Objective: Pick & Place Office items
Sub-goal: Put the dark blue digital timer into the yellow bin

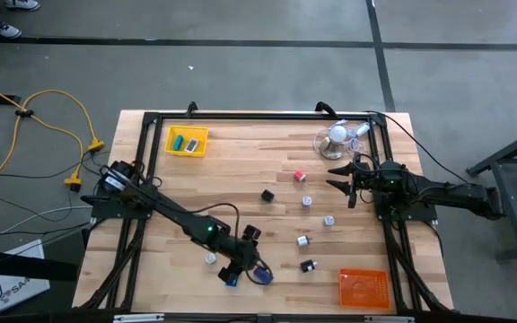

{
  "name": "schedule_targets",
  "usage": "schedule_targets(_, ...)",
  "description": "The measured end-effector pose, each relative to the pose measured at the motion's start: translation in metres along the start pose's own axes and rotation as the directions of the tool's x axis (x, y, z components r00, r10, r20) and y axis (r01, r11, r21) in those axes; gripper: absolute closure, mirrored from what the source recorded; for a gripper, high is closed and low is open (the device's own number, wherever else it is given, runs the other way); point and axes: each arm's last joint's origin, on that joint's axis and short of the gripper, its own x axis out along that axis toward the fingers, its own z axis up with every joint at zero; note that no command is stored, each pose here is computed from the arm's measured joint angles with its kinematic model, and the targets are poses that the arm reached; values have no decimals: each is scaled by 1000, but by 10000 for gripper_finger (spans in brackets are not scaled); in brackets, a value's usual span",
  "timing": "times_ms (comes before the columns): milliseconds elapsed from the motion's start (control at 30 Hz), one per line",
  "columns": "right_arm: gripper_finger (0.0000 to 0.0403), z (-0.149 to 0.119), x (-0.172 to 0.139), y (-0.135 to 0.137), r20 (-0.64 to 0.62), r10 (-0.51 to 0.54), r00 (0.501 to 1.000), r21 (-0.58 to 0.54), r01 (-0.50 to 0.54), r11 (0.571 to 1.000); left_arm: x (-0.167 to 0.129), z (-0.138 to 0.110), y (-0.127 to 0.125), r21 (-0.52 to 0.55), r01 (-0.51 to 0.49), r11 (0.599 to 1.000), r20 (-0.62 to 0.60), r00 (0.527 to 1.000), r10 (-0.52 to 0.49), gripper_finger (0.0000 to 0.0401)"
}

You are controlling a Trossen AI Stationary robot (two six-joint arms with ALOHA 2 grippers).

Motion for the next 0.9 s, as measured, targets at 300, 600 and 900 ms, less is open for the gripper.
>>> schedule_targets(300,245,0,0,0,1,0,1000,0,0,1000,16,5,-13,57,27,998,29,999,-28,180)
schedule_targets(600,245,0,0,0,1,0,1000,0,0,1000,26,15,-9,94,28,995,41,999,-32,180)
schedule_targets(900,245,0,0,0,0,0,1000,0,0,1000,35,10,-8,60,40,997,13,999,-41,180)
